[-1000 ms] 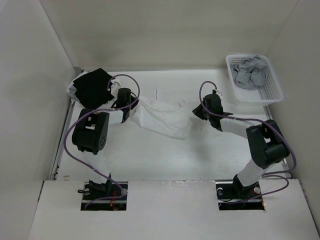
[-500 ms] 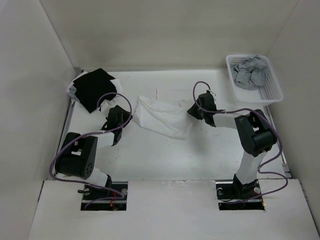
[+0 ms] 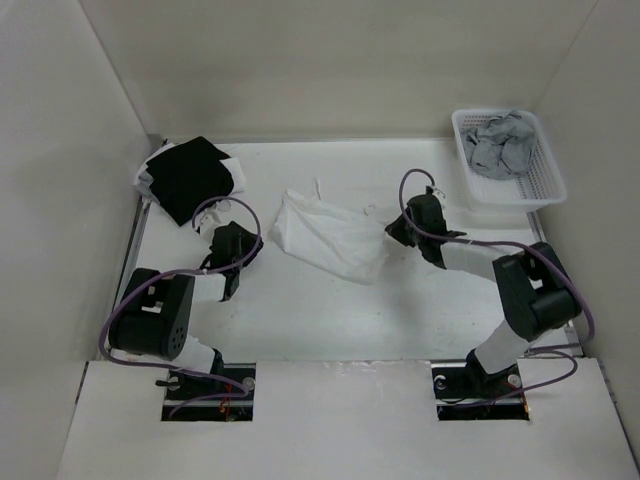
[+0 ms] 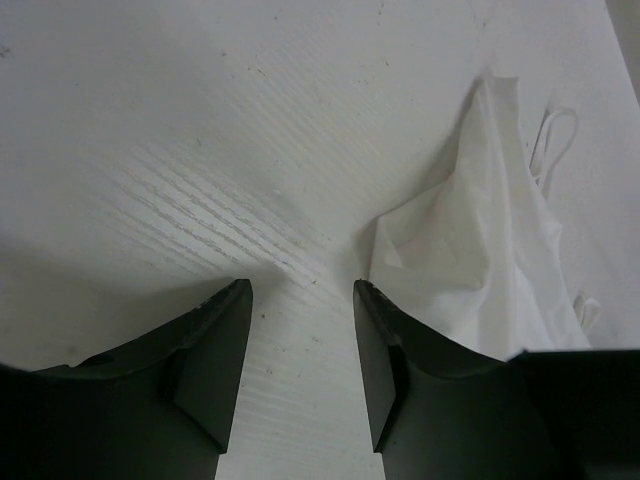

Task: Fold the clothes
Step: Fold the tank top

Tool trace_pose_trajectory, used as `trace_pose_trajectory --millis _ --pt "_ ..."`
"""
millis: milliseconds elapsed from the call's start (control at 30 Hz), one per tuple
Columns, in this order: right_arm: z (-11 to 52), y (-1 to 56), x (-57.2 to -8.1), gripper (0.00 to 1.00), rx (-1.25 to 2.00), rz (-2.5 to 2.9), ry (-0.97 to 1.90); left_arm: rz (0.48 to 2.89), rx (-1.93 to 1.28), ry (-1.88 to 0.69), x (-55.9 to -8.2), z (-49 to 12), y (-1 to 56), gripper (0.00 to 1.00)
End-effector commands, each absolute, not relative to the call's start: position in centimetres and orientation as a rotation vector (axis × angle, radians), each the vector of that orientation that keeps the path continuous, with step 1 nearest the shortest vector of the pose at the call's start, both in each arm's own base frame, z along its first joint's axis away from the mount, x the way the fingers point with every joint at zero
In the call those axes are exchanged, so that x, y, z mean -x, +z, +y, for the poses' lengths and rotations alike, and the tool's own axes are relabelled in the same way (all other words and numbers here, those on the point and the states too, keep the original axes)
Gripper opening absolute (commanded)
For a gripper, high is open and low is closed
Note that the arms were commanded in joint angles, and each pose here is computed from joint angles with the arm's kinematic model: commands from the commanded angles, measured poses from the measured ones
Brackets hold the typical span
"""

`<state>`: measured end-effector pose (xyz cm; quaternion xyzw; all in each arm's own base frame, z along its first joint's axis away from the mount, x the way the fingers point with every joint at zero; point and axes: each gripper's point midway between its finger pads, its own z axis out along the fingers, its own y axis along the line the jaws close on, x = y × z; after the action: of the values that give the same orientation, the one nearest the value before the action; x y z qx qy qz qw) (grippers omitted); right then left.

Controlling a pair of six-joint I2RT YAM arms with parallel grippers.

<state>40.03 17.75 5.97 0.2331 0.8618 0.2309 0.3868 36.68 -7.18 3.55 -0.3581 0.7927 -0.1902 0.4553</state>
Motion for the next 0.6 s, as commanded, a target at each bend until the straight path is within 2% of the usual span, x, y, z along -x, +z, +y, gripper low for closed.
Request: trace_pose_trajectory --millis 0,233,300,367,433,500,567 --pt "16.7 8.8 -40.4 0.03 -0.616 2.085 0.61 1.889 0.862 -0.523 -36.8 -7.3 5.6 0.44" --pt "15.4 5.4 -41.9 0.1 -0.673 2.147 0.544 1.857 0.78 -0.552 -35.8 -8.4 7.4 0.44" --pt "15.0 6.4 -41.9 0.18 -0.685 2.113 0.535 1.849 0.718 -0.573 -35.7 -9.3 8.0 0.44" --pt "15.3 7.7 -40.9 0.34 -0.662 2.086 0.532 1.849 0.669 -0.583 -35.6 -10.0 8.4 0.44" --pt "16.3 8.4 -39.0 0.41 -0.606 2.087 0.55 1.858 0.659 -0.579 -36.0 -10.3 8.2 0.44" --pt "17.1 8.2 -36.1 0.41 -0.563 2.108 0.572 1.87 0.676 -0.582 -36.5 -10.3 7.7 0.44" --pt "17.8 7.4 -32.9 0.34 -0.517 2.137 0.598 1.874 0.691 -0.591 -37.0 -10.4 7.4 0.44"
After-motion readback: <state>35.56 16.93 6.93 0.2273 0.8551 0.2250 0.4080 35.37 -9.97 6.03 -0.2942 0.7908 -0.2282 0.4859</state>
